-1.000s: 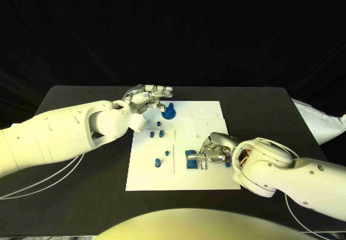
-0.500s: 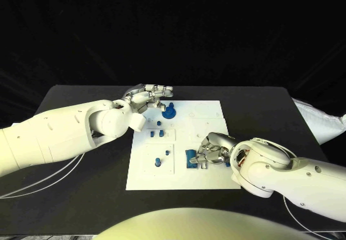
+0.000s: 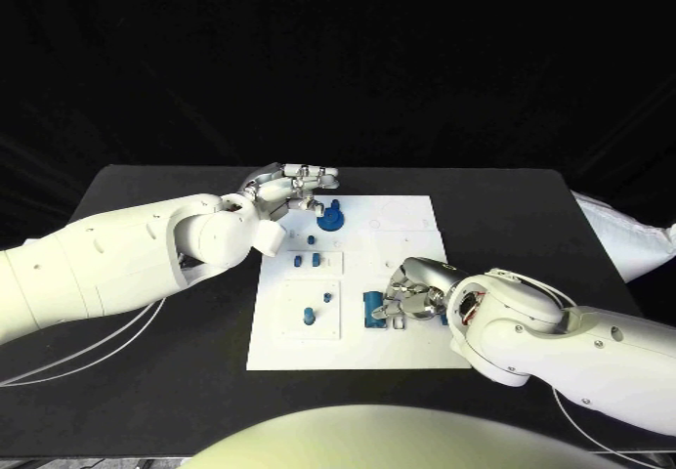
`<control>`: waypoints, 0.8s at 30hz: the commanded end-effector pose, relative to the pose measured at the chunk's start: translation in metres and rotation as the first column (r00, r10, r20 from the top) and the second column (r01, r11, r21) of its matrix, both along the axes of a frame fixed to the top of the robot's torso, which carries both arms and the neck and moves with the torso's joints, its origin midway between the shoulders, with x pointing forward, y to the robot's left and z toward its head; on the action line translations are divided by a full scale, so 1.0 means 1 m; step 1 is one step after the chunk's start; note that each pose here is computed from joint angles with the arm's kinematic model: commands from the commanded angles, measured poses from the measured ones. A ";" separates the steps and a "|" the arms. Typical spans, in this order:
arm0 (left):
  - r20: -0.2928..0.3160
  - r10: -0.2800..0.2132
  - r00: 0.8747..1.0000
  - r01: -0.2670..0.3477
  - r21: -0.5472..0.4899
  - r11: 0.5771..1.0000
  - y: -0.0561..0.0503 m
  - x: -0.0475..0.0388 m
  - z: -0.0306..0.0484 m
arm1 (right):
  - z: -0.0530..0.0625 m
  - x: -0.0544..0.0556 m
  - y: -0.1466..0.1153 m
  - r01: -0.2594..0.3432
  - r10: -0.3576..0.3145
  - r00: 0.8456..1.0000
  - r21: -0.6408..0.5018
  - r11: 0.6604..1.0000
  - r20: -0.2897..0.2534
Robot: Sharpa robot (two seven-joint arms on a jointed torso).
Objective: Assemble the parts on the task board
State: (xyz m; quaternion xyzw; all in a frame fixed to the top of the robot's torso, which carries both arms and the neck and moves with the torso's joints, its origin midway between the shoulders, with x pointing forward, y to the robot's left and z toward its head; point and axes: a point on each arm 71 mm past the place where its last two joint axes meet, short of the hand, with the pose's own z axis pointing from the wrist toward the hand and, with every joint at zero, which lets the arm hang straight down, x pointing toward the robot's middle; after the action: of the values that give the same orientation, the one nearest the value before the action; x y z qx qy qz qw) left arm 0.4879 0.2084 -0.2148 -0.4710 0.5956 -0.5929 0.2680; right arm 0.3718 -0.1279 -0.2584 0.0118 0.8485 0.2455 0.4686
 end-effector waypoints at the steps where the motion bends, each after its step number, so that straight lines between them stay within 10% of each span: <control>1: 0.008 -0.019 1.000 0.019 -0.007 1.000 -0.002 -0.0007 0.0011 | -0.002 0.000 -0.005 0.011 -0.010 1.000 -0.018 1.000 0.015; 11: 0.006 -0.014 1.000 0.014 -0.004 1.000 0.000 -0.0007 0.0009 | 0.021 -0.005 -0.042 0.072 -0.079 0.995 0.101 0.992 0.064; 24: 0.007 -0.014 1.000 0.014 -0.004 1.000 0.000 -0.0008 0.0009 | 0.027 0.005 -0.098 0.132 -0.123 0.986 -0.073 0.989 0.108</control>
State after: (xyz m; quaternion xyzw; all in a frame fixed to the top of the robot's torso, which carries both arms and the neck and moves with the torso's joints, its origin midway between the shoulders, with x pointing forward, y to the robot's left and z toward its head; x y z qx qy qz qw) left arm 0.4878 0.2107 -0.2151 -0.4717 0.5960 -0.5914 0.2694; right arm 0.3772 -0.2259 -0.2287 0.0624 0.8237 0.1957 0.5285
